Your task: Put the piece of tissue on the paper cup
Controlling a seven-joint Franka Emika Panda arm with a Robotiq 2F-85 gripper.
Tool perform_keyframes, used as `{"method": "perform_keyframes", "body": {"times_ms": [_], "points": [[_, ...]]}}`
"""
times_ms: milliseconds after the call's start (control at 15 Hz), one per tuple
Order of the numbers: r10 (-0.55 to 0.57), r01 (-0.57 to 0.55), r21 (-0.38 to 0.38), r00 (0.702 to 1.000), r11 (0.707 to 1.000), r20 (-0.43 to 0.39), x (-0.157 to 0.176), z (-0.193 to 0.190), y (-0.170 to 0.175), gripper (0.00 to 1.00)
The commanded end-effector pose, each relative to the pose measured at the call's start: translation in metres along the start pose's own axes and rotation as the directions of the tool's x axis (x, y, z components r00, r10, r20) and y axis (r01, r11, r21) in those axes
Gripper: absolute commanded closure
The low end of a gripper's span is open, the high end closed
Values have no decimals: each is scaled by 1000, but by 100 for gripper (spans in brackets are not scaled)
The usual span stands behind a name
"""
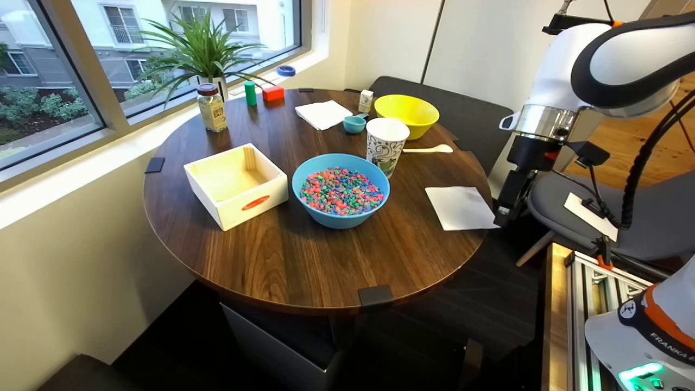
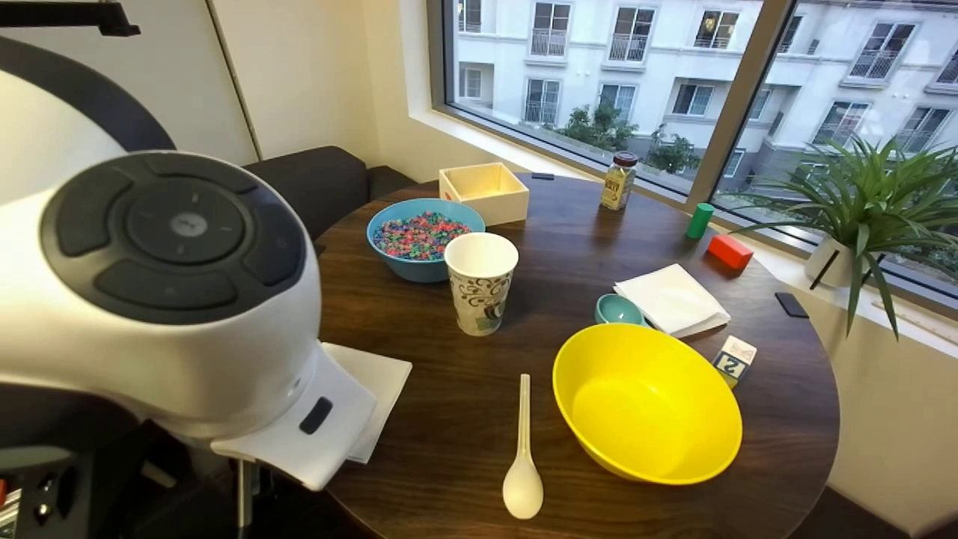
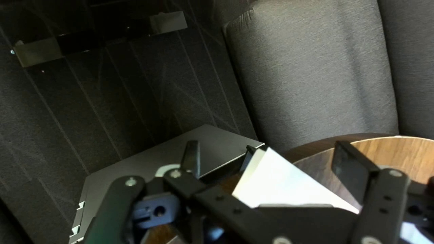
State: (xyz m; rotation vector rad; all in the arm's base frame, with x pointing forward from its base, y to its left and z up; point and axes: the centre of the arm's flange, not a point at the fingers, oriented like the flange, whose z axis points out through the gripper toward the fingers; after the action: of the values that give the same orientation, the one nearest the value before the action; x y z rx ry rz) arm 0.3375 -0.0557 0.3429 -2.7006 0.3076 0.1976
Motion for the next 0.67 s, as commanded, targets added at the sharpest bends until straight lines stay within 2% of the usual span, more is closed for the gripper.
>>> {"method": "perform_keyframes", "body": {"times_ms": [0, 133, 200, 333, 467, 600], "points": [[3, -3, 15, 1000, 1000, 4, -6, 17, 10, 2], [-1, 1, 12, 1000, 1000, 0, -7, 16, 12, 27], [-1, 1, 12, 1000, 1000, -4, -7, 14, 12, 30], [5, -5, 11, 1000, 1000, -10, -8, 12, 13, 48], [6, -5, 13, 1000, 1000, -14, -8, 10, 13, 60], [6, -6, 17, 1000, 1000, -14, -6, 10, 14, 78]]}}
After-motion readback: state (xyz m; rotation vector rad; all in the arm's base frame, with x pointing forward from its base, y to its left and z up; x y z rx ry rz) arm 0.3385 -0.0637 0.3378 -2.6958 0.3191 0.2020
